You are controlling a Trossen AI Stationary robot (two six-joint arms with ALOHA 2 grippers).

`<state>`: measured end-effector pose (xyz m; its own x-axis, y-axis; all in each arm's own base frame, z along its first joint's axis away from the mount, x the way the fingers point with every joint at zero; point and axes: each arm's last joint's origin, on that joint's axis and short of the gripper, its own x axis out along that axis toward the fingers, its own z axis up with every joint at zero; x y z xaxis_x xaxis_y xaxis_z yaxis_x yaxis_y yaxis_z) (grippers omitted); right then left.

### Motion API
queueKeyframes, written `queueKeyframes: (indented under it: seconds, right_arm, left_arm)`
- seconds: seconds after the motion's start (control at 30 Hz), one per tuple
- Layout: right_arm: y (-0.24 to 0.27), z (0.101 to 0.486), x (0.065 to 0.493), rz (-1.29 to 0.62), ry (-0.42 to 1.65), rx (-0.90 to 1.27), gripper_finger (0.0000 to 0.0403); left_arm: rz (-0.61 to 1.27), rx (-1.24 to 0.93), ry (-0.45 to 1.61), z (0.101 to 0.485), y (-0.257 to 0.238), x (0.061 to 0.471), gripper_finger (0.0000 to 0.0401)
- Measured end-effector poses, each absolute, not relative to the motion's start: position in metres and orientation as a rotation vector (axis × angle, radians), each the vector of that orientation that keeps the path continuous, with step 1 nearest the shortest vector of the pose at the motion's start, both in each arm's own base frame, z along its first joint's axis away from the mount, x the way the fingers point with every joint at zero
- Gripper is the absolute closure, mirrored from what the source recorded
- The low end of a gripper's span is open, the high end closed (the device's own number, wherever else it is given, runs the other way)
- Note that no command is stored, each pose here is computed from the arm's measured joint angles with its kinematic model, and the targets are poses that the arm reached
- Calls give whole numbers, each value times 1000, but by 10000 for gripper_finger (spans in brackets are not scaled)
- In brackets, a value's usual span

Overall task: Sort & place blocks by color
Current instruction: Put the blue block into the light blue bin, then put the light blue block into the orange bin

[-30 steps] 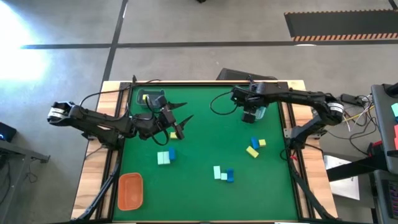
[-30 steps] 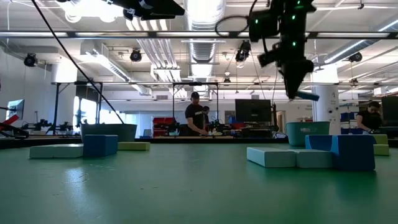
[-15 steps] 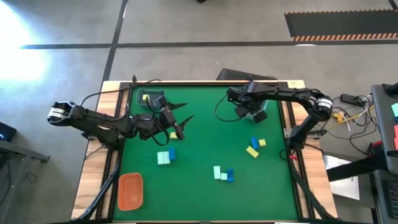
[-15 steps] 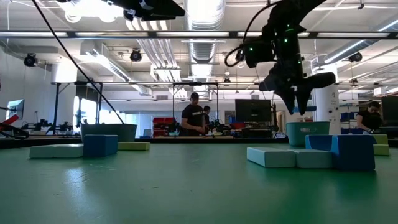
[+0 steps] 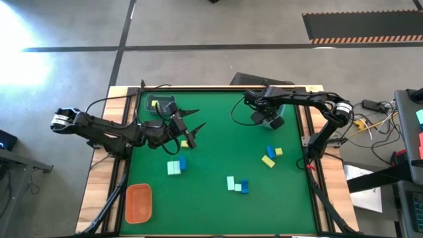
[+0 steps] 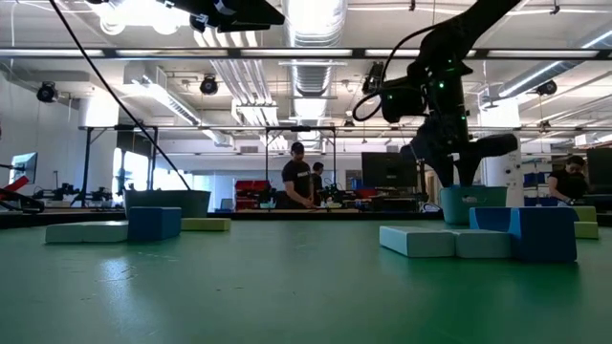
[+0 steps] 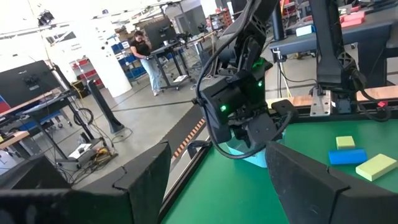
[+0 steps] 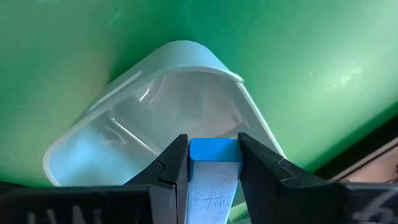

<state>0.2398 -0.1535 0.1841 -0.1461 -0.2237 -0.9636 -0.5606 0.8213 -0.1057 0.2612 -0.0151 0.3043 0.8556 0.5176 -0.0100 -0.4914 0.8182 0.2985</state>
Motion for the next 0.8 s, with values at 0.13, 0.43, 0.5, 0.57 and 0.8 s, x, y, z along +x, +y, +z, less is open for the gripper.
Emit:
queueKeyframes:
  seconds: [0.13, 0.43, 0.5, 0.57, 0.8]
  right_arm:
    - [-152, 180, 237, 315, 1743, -600, 309]
    - [-153, 180, 238, 220, 1752, -548, 185]
    - [-154, 182, 237, 195, 1771, -562, 175]
    - [-154, 185, 236, 156, 1787, -565, 171]
    - [-140, 213, 244, -100, 1800, -465, 185]
  left_arm:
    - [538, 293, 92, 304, -15, 261, 156]
    - [538, 293, 92, 304, -15, 261, 156]
    - [538, 293, 92, 304, -15, 261, 156]
    - [538, 293, 92, 304, -15, 261, 156]
    - [538, 294, 97, 304, -15, 261, 156]
